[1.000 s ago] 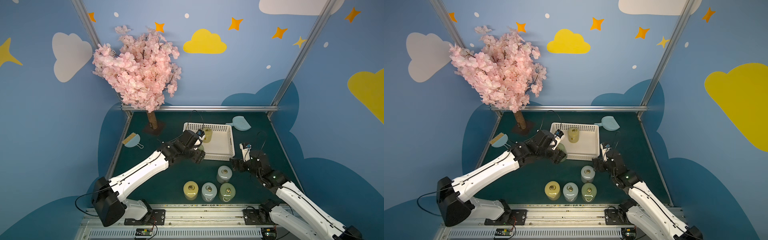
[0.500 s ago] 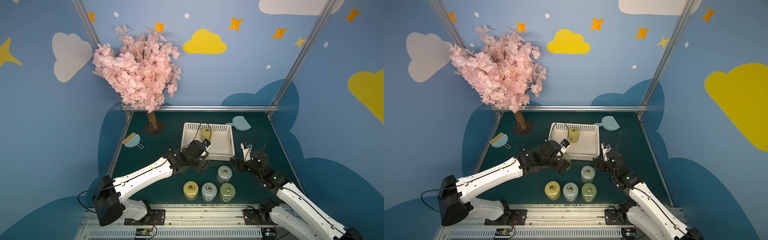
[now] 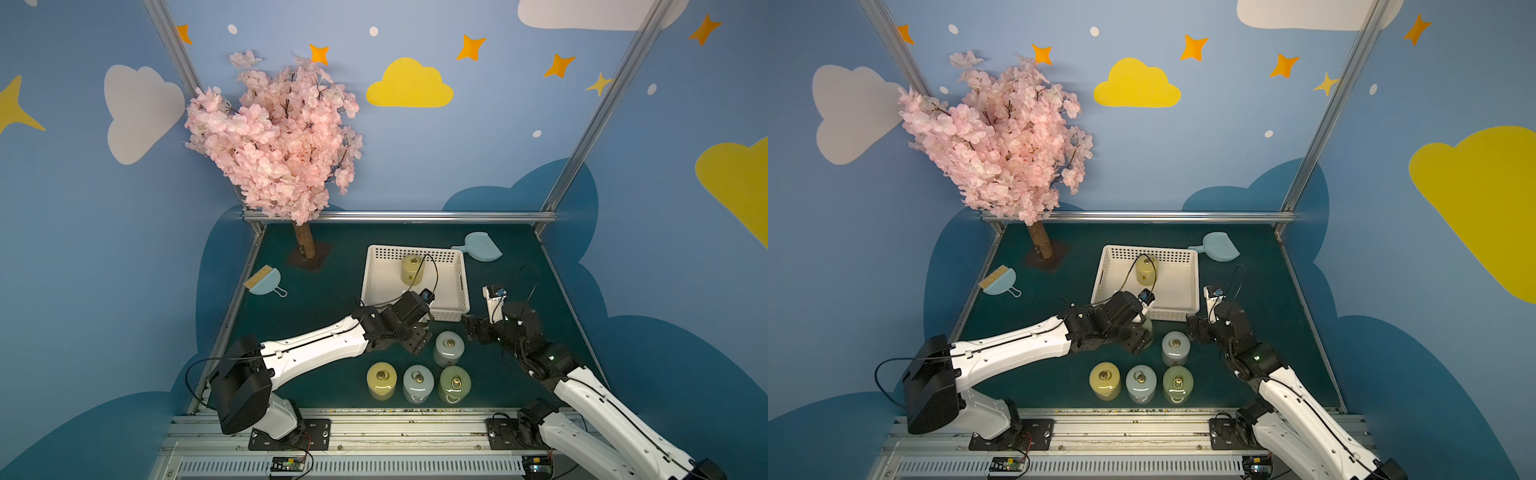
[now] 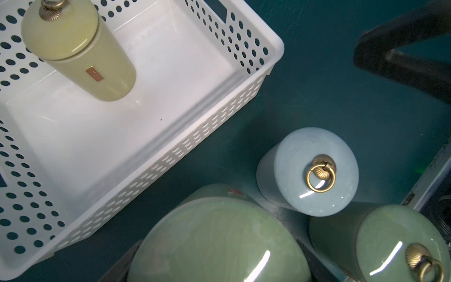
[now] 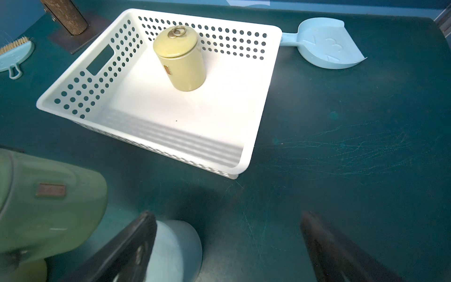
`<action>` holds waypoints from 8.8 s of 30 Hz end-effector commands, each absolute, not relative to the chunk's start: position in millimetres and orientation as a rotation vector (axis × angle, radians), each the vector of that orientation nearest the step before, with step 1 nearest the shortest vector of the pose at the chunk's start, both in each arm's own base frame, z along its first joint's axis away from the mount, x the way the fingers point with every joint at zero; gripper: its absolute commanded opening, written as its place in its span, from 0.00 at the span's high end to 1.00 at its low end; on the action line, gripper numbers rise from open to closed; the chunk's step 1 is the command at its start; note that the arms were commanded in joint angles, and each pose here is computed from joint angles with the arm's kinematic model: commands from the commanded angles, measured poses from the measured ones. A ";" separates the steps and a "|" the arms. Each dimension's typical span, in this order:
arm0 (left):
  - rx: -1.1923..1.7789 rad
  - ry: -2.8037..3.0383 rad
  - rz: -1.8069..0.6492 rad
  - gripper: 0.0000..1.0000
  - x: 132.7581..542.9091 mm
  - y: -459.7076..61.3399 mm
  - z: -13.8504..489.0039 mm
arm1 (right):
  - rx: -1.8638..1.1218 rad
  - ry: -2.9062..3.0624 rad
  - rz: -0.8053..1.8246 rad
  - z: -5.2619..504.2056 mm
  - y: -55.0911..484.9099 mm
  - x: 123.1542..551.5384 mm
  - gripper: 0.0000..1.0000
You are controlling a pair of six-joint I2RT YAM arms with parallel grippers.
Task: Take the tea canister out of the basket
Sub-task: Place the tea canister at the center of the board, then pick up the tea canister from the basket.
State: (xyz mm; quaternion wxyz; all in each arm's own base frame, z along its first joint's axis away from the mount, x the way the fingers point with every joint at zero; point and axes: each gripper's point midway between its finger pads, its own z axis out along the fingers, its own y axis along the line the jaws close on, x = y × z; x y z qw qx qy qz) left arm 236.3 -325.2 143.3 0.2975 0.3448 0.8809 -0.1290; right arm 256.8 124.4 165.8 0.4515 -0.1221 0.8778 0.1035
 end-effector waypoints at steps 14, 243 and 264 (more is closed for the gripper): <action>0.891 2.343 -0.292 0.50 241.1 -342.8 118.7 | -0.274 2.151 0.258 167.8 122.2 258.9 0.02; 0.349 1.898 -0.213 0.00 256.6 -153.1 172.9 | -0.535 2.426 0.233 203.4 296.6 418.9 0.34; 0.205 1.816 -0.182 0.00 250.8 -124.0 189.3 | -0.638 2.320 0.396 237.1 307.1 343.2 0.34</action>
